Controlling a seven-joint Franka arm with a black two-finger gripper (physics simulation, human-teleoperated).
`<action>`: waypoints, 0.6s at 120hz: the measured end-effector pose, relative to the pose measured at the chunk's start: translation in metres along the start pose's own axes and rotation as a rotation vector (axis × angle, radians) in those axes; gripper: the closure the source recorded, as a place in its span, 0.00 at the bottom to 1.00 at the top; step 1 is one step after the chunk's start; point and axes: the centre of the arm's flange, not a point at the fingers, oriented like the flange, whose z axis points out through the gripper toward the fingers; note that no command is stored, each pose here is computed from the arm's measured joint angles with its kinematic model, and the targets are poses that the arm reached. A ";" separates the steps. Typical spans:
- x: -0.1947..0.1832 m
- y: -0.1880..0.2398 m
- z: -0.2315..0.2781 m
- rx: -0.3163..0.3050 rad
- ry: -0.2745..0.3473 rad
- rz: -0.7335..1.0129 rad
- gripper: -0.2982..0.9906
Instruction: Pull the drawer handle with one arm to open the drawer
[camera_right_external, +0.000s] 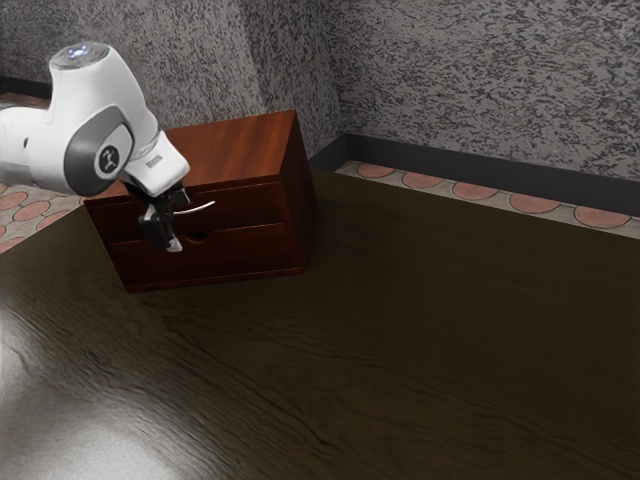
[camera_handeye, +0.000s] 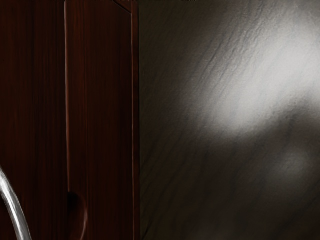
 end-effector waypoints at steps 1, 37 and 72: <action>0.000 0.000 0.001 0.002 0.001 0.002 0.23; 0.006 -0.009 0.012 0.063 0.027 0.005 0.23; -0.014 -0.011 0.024 0.042 -0.002 -0.090 0.23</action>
